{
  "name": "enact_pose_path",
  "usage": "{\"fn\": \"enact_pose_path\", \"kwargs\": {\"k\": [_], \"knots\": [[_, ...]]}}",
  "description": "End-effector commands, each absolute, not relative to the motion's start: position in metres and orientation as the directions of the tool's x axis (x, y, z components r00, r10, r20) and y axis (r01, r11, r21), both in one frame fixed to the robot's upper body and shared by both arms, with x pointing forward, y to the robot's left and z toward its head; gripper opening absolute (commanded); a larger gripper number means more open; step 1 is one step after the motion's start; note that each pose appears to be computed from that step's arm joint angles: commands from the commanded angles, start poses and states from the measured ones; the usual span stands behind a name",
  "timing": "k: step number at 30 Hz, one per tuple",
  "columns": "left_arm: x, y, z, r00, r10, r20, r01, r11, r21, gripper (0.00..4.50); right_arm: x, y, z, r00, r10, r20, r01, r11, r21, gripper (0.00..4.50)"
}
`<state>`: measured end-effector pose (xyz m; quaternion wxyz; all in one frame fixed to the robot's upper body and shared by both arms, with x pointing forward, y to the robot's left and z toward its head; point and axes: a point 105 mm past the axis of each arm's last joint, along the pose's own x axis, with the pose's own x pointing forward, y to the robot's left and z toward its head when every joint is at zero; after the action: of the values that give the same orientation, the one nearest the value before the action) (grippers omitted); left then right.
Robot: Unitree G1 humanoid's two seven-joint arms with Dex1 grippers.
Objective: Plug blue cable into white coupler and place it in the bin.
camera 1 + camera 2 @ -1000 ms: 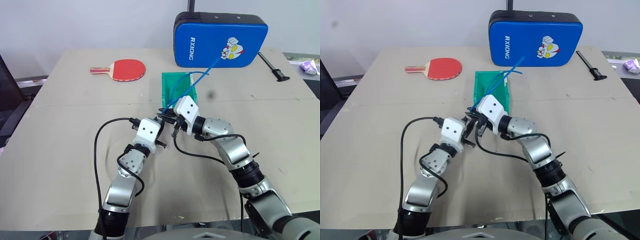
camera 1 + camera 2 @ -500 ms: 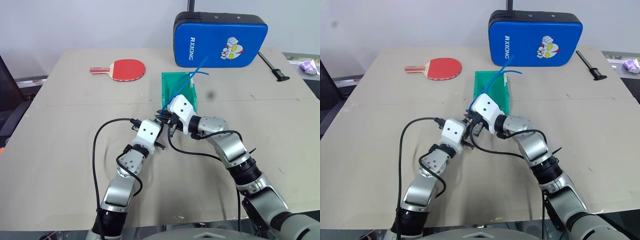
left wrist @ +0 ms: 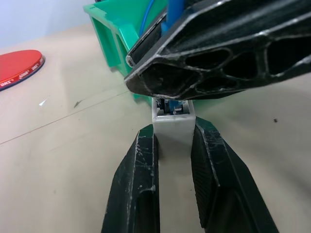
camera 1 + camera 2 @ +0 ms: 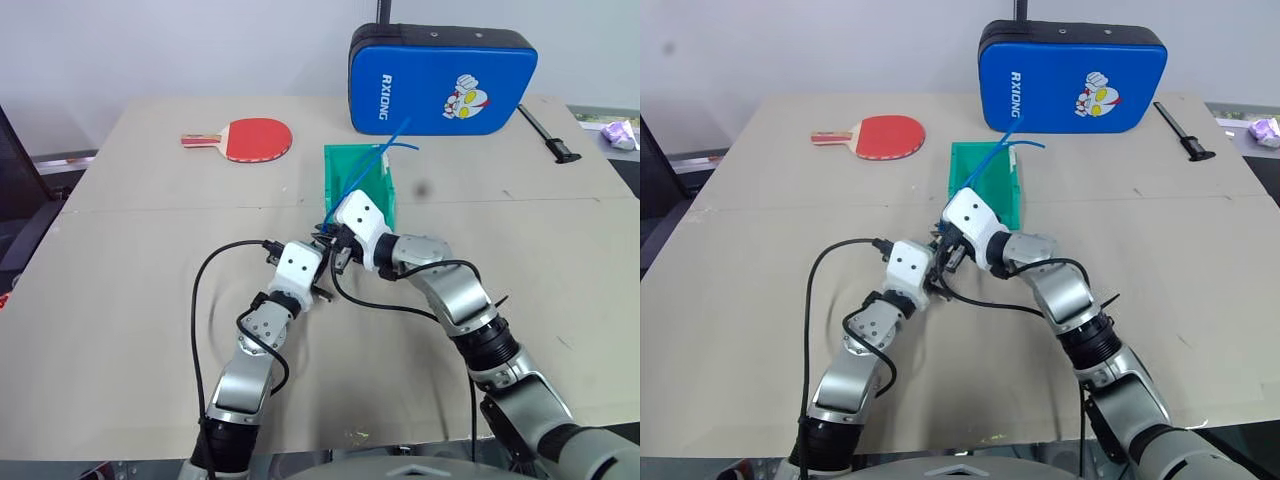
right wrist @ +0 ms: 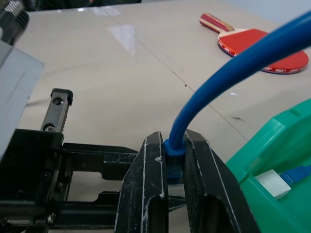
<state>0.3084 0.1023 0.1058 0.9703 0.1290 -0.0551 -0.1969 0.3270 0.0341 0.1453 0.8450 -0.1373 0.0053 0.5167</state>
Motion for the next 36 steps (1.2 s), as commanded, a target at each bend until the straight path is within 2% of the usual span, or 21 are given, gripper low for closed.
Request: {"fn": "enact_pose_path", "kwargs": {"k": [1,5,9,12,15,24,27,33,34,36], "knots": [[0.296,0.093,0.156,0.858,-0.442,0.261,0.363,0.882,0.302,2.27,0.325,0.029,0.160,0.450,0.886,-0.108,-0.881,0.421,-0.217,0.00],[0.292,0.101,0.156,0.861,-0.442,0.253,0.382,0.889,0.252,4.15,0.329,0.018,0.191,0.448,0.893,-0.036,-0.877,0.431,-0.213,0.00],[0.283,0.118,0.169,0.861,-0.452,0.231,0.413,0.888,0.201,4.15,0.339,0.010,0.230,0.442,0.896,0.035,-0.878,0.441,-0.189,0.00],[0.280,0.124,0.171,0.866,-0.471,0.166,0.451,0.881,0.144,4.15,0.352,0.007,0.239,0.455,0.889,0.040,-0.877,0.456,-0.155,0.00],[0.278,0.126,0.182,0.862,-0.496,0.104,0.488,0.868,0.090,4.15,0.371,0.005,0.238,0.477,0.879,-0.007,-0.873,0.472,-0.124,0.00],[0.281,0.130,0.213,0.868,-0.497,-0.019,0.496,0.862,0.107,4.15,0.420,0.008,0.223,0.505,0.850,-0.149,-0.858,0.513,0.022,0.00],[0.282,0.129,0.215,0.869,-0.493,-0.035,0.493,0.863,0.111,4.23,0.428,0.006,0.220,0.519,0.839,-0.161,-0.851,0.525,-0.008,1.17],[0.282,0.127,0.210,0.867,-0.493,-0.070,0.498,0.859,0.115,4.23,0.440,-0.005,0.227,0.566,0.814,-0.131,-0.822,0.569,-0.013,4.15],[0.281,0.127,0.208,0.867,-0.492,-0.075,0.498,0.860,0.115,4.23,0.443,-0.011,0.229,0.591,0.798,-0.118,-0.804,0.595,-0.010,4.43],[0.280,0.129,0.207,0.872,-0.483,-0.082,0.490,0.862,0.132,4.23,0.446,-0.025,0.228,0.618,0.778,-0.113,-0.784,0.621,-0.017,4.43]]}}
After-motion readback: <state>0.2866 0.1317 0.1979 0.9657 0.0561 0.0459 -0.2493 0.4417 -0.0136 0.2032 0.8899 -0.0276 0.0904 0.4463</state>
